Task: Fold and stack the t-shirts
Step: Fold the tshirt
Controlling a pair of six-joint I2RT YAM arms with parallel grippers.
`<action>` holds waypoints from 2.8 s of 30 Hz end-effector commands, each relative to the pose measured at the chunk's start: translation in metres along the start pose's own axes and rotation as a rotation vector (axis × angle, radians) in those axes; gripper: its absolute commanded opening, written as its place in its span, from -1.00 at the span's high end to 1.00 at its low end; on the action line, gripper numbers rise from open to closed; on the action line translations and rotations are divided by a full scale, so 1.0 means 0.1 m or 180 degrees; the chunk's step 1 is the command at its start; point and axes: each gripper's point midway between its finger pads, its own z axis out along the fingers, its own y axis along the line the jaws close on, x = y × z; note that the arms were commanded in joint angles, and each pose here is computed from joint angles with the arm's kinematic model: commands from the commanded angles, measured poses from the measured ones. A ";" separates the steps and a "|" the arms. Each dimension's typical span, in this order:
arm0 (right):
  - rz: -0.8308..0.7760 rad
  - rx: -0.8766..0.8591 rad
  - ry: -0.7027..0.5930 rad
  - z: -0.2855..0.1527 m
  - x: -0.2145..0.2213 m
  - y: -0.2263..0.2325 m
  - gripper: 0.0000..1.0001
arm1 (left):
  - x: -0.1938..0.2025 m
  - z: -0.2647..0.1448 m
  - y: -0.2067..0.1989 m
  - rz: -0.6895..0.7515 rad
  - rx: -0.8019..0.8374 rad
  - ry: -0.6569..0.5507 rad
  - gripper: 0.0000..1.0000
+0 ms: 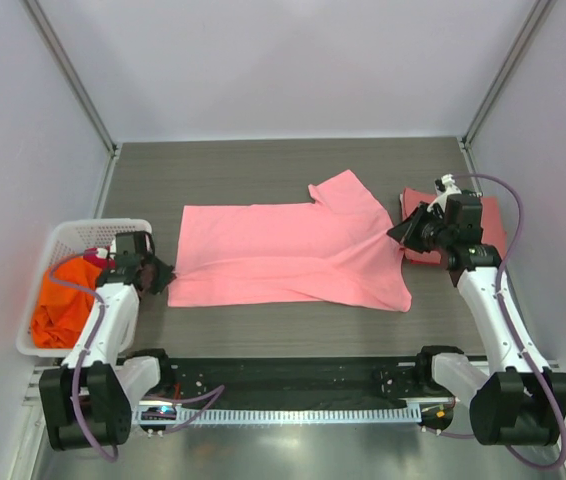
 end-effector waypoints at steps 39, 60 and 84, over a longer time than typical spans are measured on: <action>0.0646 0.0741 -0.0311 -0.16 0.18 -0.42 -0.11 | -0.19 -0.49 -0.31 0.0264 0.0171 -0.0495 -0.54; 0.1339 0.2058 0.0209 -0.18 1.35 -1.35 -0.10 | 0.42 -0.29 0.04 0.0038 0.0001 -0.0201 -0.40; 0.1392 0.2088 -0.0109 -0.04 1.21 -1.45 0.98 | 0.55 0.07 0.37 -0.0053 -0.0487 -0.0284 -0.01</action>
